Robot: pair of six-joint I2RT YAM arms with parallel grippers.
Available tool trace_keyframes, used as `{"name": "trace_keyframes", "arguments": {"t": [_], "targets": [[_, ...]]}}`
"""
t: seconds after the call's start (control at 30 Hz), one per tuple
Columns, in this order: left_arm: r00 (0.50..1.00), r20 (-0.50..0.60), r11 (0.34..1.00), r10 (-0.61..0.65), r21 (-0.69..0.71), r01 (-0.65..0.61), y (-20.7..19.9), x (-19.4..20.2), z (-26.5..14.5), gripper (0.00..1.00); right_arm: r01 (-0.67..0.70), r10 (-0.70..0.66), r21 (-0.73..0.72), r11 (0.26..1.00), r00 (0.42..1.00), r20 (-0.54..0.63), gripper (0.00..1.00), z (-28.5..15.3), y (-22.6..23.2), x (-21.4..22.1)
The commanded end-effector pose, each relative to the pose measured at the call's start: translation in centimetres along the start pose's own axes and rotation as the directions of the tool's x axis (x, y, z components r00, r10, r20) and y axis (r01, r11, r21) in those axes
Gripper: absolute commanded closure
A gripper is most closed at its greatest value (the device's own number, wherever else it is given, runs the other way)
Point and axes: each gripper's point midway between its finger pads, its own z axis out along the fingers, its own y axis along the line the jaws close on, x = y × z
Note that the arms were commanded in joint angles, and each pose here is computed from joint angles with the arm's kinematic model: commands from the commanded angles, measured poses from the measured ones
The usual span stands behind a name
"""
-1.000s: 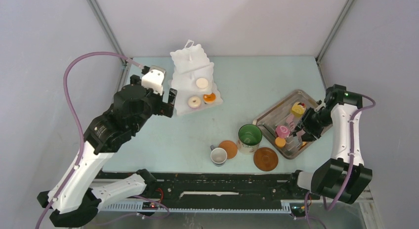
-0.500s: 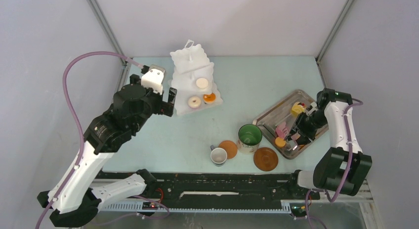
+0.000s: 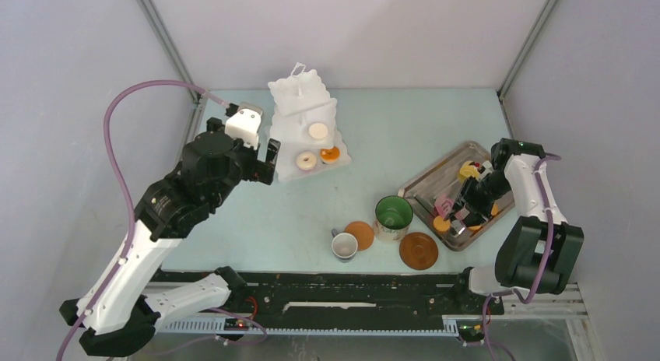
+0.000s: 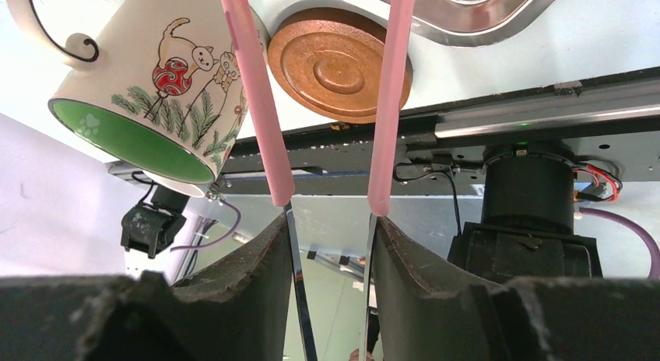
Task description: Serve the afternoon tea
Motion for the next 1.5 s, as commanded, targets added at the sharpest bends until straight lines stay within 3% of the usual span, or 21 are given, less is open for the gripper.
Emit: {"name": "trace_keyframes", "arguments": {"t": [0.0,0.27,0.67,0.83,1.03,1.2,1.33,1.47], "targets": [[0.999,0.046,1.000,-0.006,-0.029,0.007,1.0,-1.6,-0.6,0.02,0.004,-0.004,0.018,1.000,1.000,0.010,0.58,0.3,-0.2,-0.6],[0.999,0.053,0.999,0.000,-0.034,0.002,1.1,-1.8,-0.6,0.02,0.001,-0.001,0.031,1.000,1.000,0.020,0.60,0.9,-0.5,-1.9],[0.997,0.071,0.999,-0.003,-0.033,0.006,1.3,-2.3,-1.1,0.02,0.028,-0.031,0.030,0.999,0.996,0.086,0.94,-0.1,-0.3,-1.4],[0.995,0.096,0.999,-0.023,-0.031,0.026,1.6,-2.9,-1.7,0.02,0.078,-0.074,-0.013,0.997,0.980,0.187,1.00,-1.8,0.6,-1.4],[0.992,0.120,0.998,-0.046,-0.029,0.050,1.9,-3.8,-2.4,0.02,0.162,-0.130,-0.070,0.984,0.935,0.330,1.00,-4.3,2.3,-2.2],[0.986,0.147,0.995,-0.074,-0.050,0.082,2.7,-4.8,-3.4,0.02,0.336,-0.242,-0.141,0.931,0.858,0.453,1.00,-6.3,6.8,-3.0],[0.981,0.166,0.992,-0.099,-0.059,0.110,3.2,-5.3,-4.0,0.02,0.528,-0.387,-0.127,0.840,0.746,0.542,1.00,-7.8,13.2,-3.8],[0.977,0.184,0.992,-0.109,-0.044,0.119,3.2,-5.9,-4.5,0.02,0.692,-0.552,-0.064,0.719,0.625,0.552,1.00,-7.4,20.0,-3.5]]}}
